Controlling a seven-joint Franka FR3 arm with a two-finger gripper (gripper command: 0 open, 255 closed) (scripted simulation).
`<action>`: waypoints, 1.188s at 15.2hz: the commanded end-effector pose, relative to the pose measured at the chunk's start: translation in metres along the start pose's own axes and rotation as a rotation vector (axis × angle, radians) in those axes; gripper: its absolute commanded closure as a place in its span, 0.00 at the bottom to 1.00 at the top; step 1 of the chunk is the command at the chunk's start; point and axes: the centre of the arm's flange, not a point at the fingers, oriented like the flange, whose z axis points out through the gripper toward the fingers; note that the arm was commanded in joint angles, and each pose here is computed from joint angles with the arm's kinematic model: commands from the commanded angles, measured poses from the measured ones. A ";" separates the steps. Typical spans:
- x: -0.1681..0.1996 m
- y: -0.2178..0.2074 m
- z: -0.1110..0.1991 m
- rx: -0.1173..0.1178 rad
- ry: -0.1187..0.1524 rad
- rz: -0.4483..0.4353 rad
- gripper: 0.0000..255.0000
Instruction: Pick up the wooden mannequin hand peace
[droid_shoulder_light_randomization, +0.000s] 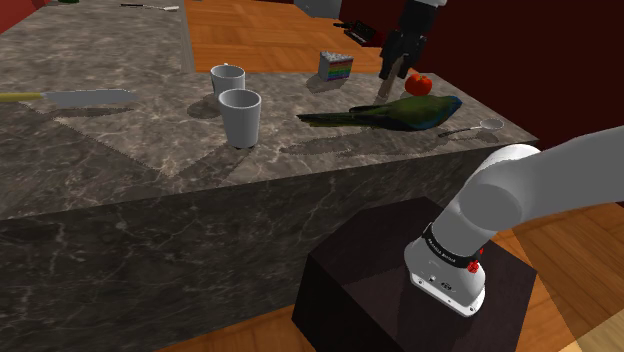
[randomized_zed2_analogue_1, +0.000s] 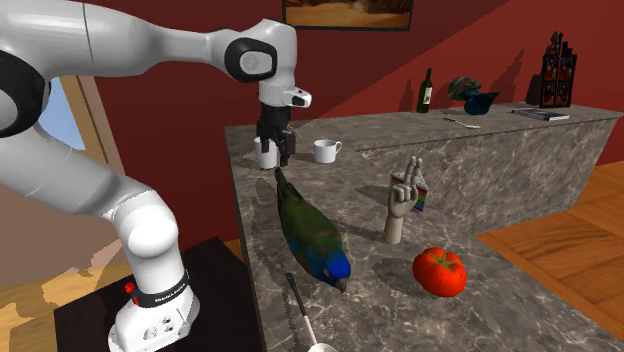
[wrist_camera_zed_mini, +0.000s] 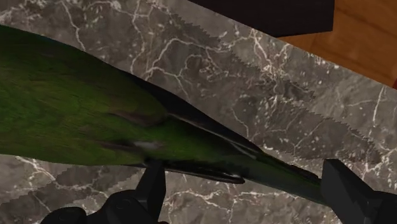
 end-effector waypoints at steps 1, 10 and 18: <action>0.007 0.027 -0.002 -0.001 0.015 -0.009 0.00; 0.040 0.137 -0.017 0.000 0.079 -0.044 0.00; 0.073 0.234 -0.031 0.001 0.137 -0.075 0.00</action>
